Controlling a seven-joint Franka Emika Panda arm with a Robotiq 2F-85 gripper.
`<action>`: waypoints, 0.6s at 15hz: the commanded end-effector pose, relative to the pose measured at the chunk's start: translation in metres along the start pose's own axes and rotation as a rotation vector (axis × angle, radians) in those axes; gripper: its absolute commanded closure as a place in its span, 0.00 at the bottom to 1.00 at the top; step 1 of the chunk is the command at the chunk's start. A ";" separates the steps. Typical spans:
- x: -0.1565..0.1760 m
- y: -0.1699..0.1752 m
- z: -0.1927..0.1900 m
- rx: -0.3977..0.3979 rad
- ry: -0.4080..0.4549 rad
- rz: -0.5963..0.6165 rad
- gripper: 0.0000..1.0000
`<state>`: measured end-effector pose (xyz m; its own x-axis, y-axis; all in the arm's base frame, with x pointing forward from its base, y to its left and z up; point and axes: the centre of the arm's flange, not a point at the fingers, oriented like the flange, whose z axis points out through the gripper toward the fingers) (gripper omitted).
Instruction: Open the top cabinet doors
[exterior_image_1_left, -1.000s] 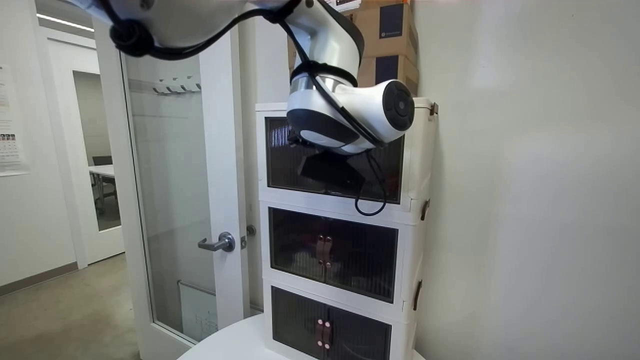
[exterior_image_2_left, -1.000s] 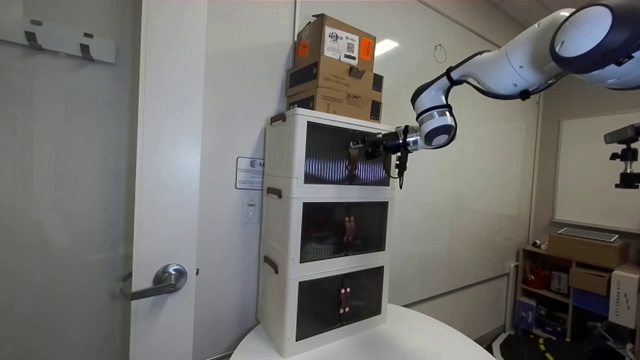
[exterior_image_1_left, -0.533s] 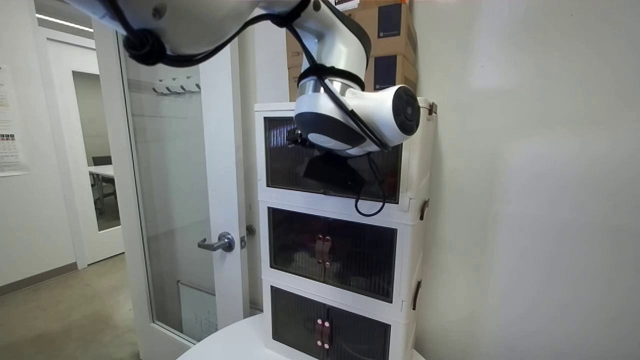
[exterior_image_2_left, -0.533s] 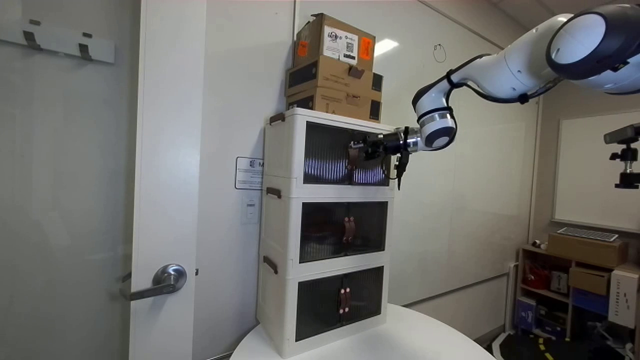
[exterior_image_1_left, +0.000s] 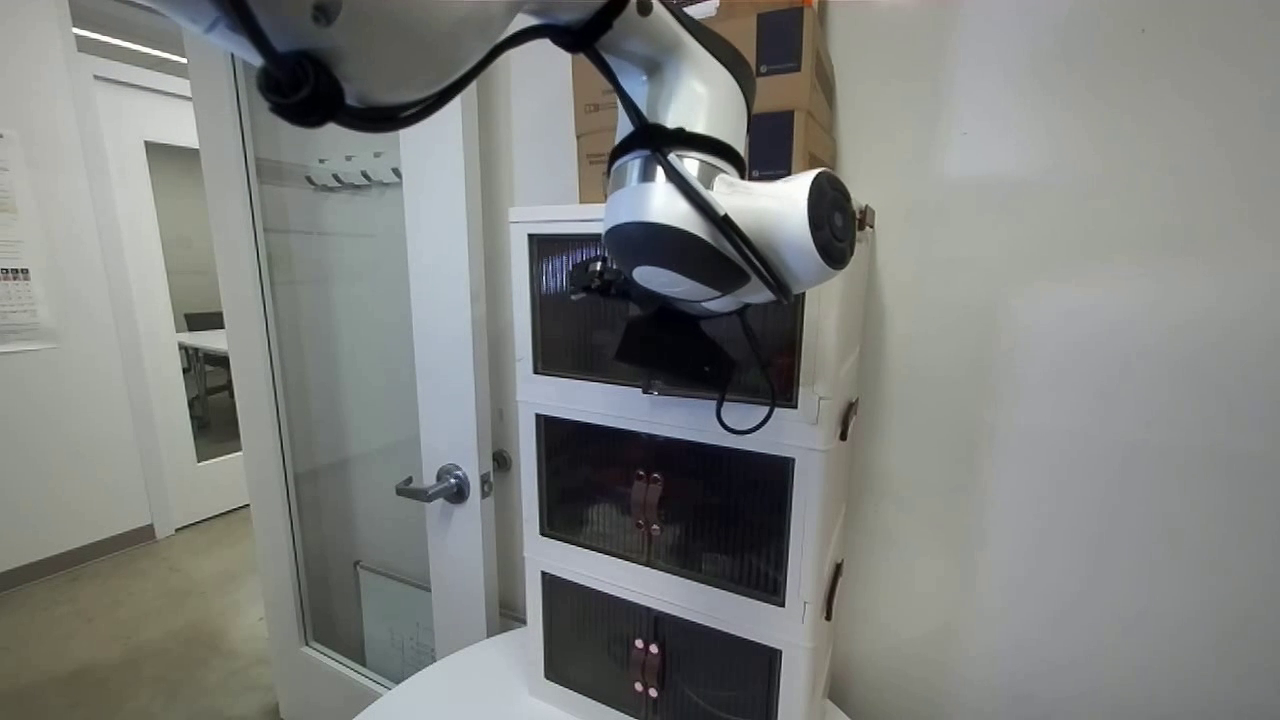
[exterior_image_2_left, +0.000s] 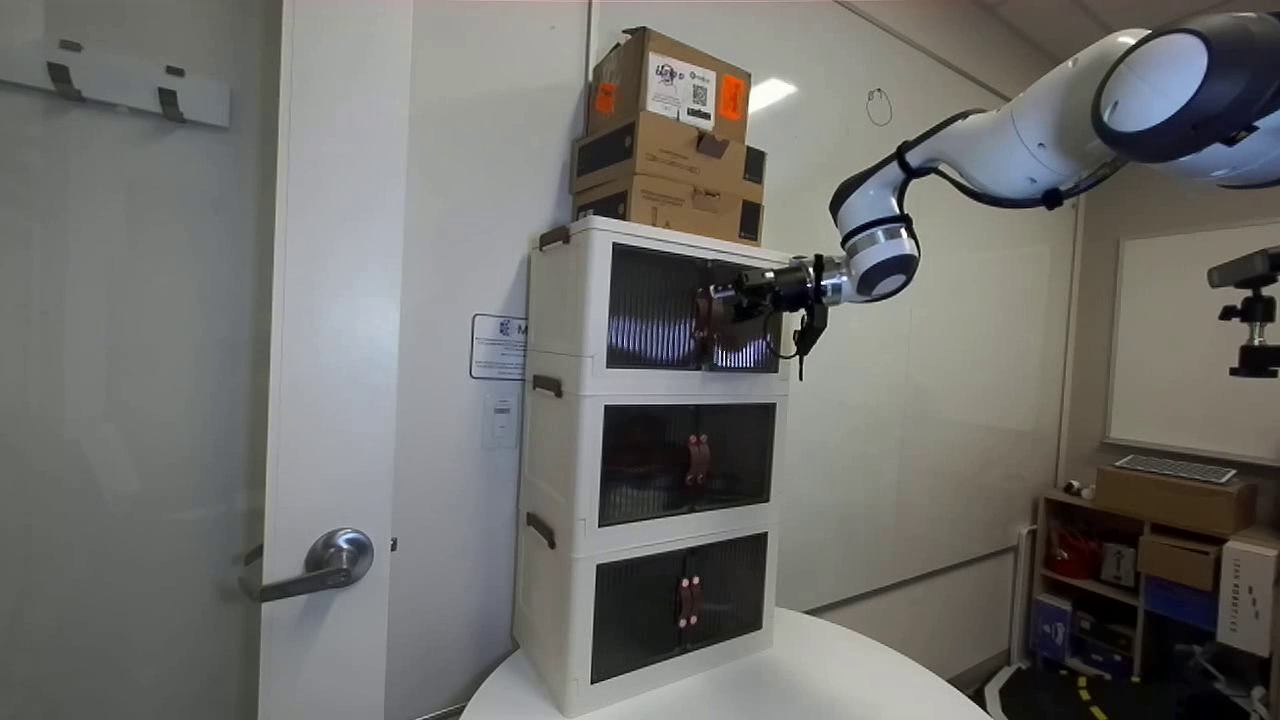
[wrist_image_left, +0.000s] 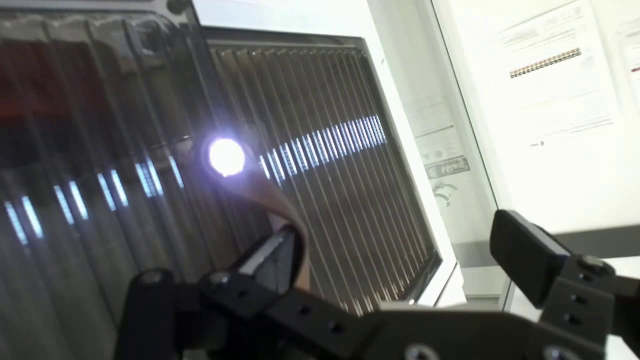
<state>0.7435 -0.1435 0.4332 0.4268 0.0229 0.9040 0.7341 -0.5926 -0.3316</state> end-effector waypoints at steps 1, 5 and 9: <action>-0.002 -0.032 0.011 0.107 -0.048 -0.036 0.00; -0.001 -0.039 0.003 0.078 -0.102 -0.024 0.00; 0.005 -0.051 -0.005 0.027 -0.190 -0.048 0.00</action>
<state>0.7246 -0.1481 0.4435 0.4525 0.1361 0.8813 0.7545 -0.5853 -0.2970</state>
